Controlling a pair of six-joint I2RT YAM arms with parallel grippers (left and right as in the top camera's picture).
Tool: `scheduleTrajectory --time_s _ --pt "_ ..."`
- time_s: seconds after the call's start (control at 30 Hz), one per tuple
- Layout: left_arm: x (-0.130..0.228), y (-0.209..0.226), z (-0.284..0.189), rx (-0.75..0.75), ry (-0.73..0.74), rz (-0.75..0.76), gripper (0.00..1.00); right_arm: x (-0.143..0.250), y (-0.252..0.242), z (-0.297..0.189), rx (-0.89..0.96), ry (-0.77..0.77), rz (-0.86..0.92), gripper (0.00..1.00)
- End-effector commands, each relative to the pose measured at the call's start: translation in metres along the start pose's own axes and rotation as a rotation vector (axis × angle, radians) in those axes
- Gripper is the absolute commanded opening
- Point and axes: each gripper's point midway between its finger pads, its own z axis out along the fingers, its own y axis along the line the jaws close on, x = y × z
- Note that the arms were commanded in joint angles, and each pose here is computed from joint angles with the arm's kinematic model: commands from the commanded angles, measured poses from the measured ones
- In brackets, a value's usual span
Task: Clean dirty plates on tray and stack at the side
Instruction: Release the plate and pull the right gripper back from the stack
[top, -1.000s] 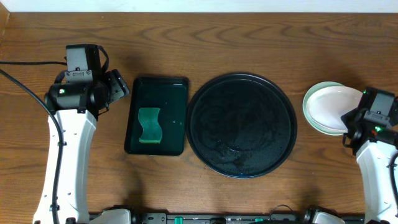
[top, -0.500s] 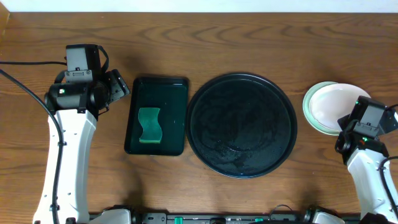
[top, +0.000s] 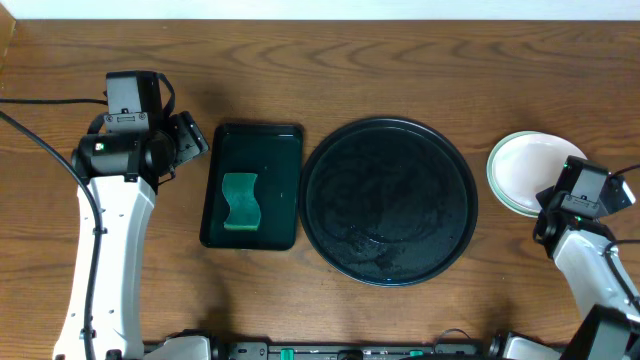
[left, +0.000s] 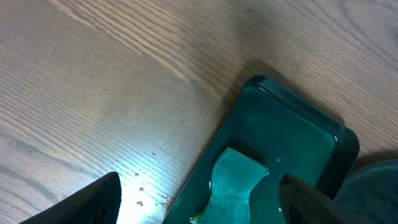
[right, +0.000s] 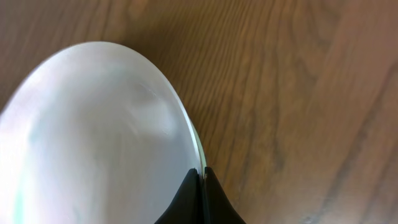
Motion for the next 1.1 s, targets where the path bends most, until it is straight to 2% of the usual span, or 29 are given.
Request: scheduleTrajectory --time_s 0.0,0.23,0.33,0.67,0.73,0.83,0.9,1.0,1.07 --pt "-0.005 0.003 -0.002 -0.013 -0.015 -0.016 0.81 0.006 -0.002 0.007 0.011 0.020 0.015 0.01" --pt "-0.005 0.003 -0.002 -0.013 -0.015 -0.016 0.81 0.012 -0.003 0.014 0.023 0.034 0.008 0.03" --pt "-0.005 0.003 -0.002 -0.013 -0.015 -0.016 0.81 0.012 -0.003 0.014 0.023 0.033 0.008 0.09" --pt "-0.005 0.003 -0.002 -0.013 -0.015 -0.016 0.81 0.011 -0.003 0.014 0.021 0.031 0.008 0.14" --pt "-0.005 0.003 -0.002 -0.013 -0.015 -0.016 0.81 0.011 -0.002 0.014 0.019 0.033 -0.001 0.22" --pt "-0.005 0.003 -0.002 -0.013 -0.015 -0.016 0.81 0.015 0.003 0.014 -0.011 0.055 -0.047 0.41" --pt "-0.005 0.003 -0.002 -0.013 -0.015 -0.016 0.81 0.019 0.017 0.013 -0.088 0.086 -0.136 0.41" --pt "-0.005 0.003 -0.002 -0.013 -0.015 -0.016 0.81 0.023 0.049 0.002 -0.250 0.155 -0.290 0.48" --pt "-0.005 0.003 -0.002 -0.013 -0.015 -0.016 0.81 0.022 0.058 -0.006 -0.282 0.197 -0.346 0.50"
